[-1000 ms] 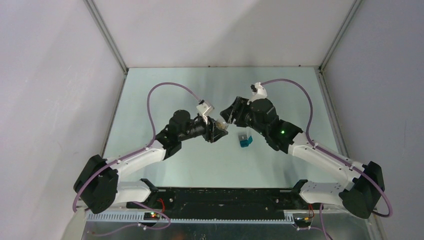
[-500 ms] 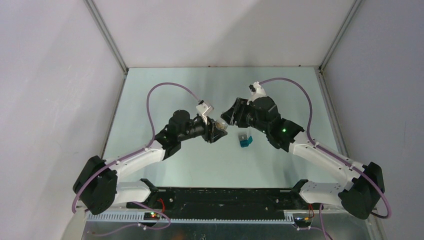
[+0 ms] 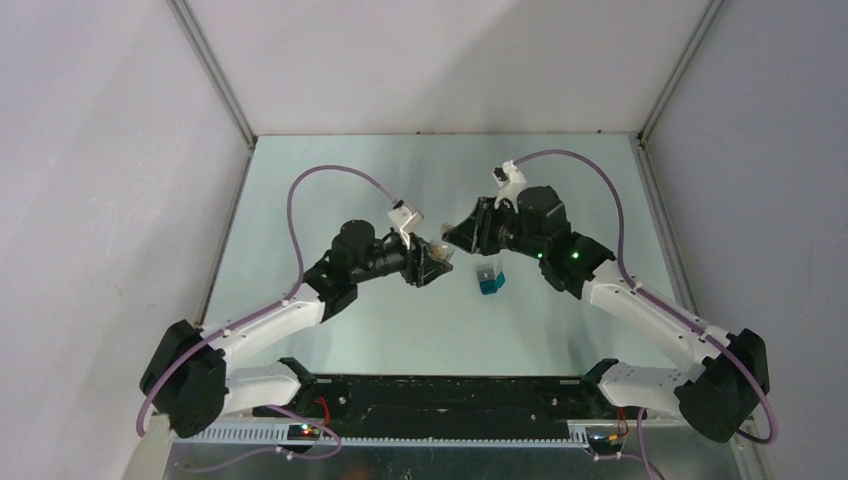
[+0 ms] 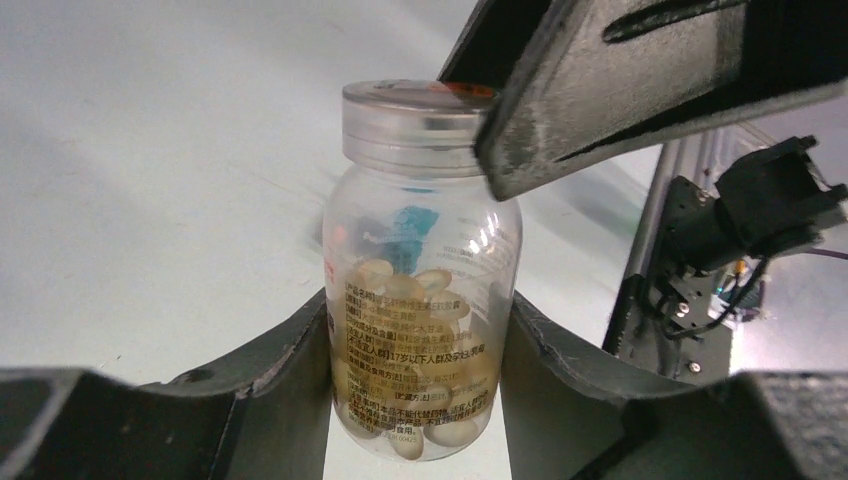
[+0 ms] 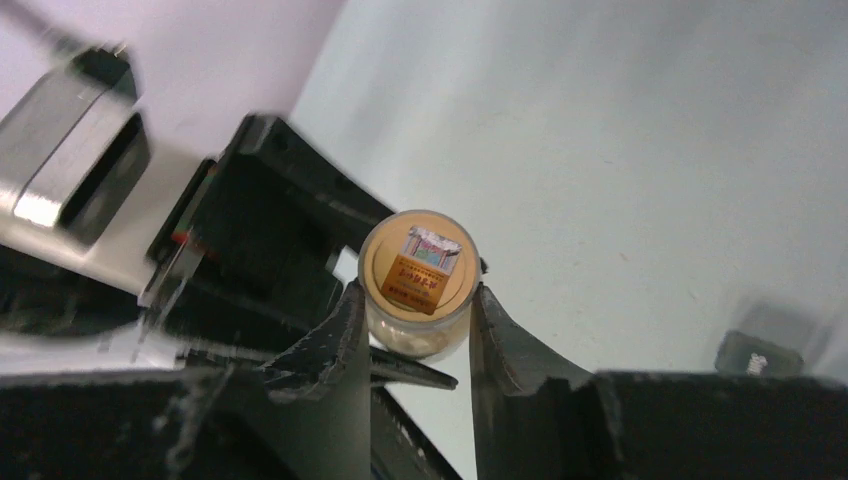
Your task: Sort the pills into containers
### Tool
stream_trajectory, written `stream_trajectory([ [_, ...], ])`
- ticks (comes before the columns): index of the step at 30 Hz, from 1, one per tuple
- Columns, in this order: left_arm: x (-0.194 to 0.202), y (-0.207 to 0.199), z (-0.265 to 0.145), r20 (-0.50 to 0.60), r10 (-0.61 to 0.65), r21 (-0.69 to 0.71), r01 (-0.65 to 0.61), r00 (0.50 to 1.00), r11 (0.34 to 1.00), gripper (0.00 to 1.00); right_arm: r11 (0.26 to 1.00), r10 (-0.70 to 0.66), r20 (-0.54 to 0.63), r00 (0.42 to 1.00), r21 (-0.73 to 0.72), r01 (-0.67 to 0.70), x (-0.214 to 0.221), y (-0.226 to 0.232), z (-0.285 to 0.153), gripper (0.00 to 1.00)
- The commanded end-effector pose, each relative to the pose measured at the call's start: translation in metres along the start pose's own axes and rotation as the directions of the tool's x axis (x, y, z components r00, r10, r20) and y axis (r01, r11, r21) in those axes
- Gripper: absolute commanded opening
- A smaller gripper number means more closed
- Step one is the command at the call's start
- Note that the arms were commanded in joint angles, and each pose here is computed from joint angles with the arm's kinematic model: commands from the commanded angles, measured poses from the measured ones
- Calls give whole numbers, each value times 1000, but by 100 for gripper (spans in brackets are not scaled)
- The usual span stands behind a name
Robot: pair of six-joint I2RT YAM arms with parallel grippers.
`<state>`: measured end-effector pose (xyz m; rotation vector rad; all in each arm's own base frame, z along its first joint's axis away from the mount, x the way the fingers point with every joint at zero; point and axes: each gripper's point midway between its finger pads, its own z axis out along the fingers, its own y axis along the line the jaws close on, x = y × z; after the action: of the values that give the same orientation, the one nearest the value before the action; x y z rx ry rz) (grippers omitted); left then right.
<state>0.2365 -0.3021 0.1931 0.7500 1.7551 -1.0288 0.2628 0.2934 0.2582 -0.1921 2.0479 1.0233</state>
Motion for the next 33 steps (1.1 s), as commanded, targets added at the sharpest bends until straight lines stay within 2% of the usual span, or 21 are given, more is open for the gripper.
stream_trajectory([
  [1,-35,-49,-12,62,17,221,-31,998,975,0,878,-271,66,960,-392,275,-17,42,-35,0],
  [2,-36,-53,-13,59,14,243,-28,998,970,0,857,-291,71,954,-423,293,-19,36,-39,0],
  [3,-37,-60,-14,51,7,282,-21,999,959,0,780,-348,75,935,-530,333,-14,44,-51,0],
  [5,-40,-69,-15,39,3,331,-16,999,943,0,706,-410,77,909,-604,370,-13,48,-59,0],
  [7,-42,-71,-15,35,16,343,-27,999,939,0,682,-449,61,891,-622,386,-12,45,-62,0],
  [8,-42,-67,-14,31,17,319,-26,999,948,0,708,-445,32,895,-600,373,-11,39,-60,6],
  [9,-43,-62,-12,40,43,294,-53,998,954,0,755,-436,48,899,-524,394,-23,30,-54,40],
  [10,-42,-53,-11,33,46,243,-52,998,969,0,798,-409,44,911,-467,381,-29,24,-50,56],
  [11,-41,-46,-9,35,73,208,-78,997,975,0,843,-392,69,918,-373,388,-41,15,-46,83],
  [13,-40,-28,-7,27,94,111,-97,995,989,0,889,-338,94,936,-295,351,-52,13,-44,97],
  [16,-39,-9,-6,27,120,9,-120,992,993,0,956,-228,138,964,-158,248,-64,12,-39,99],
  [21,-48,-5,-9,64,145,-36,-143,987,989,0,996,-67,155,986,-43,75,-51,24,-22,96],
  [23,-51,-6,-12,89,152,-43,-148,984,988,0,1000,14,163,986,6,-15,-46,22,-15,91],
  [25,-54,-7,-14,103,154,-45,-150,983,988,0,992,61,207,976,91,-82,-47,13,-10,79],
  [26,-54,-7,-15,104,154,-46,-150,983,988,0,989,70,230,971,114,-99,-48,11,-9,69],
  [28,-53,-7,-16,102,156,-49,-152,982,987,0,988,78,272,959,106,-110,-50,18,-11,59],
  [30,-54,-8,-18,109,162,-51,-158,981,986,0,994,58,310,949,74,-85,-55,31,-12,57],
  [32,-55,-9,-20,116,166,-48,-161,979,986,0,996,59,315,947,43,-76,-56,39,-10,59],
  [33,-56,-11,-21,119,165,-41,-161,979,986,0,997,62,315,947,27,-75,-57,43,-9,64],
])
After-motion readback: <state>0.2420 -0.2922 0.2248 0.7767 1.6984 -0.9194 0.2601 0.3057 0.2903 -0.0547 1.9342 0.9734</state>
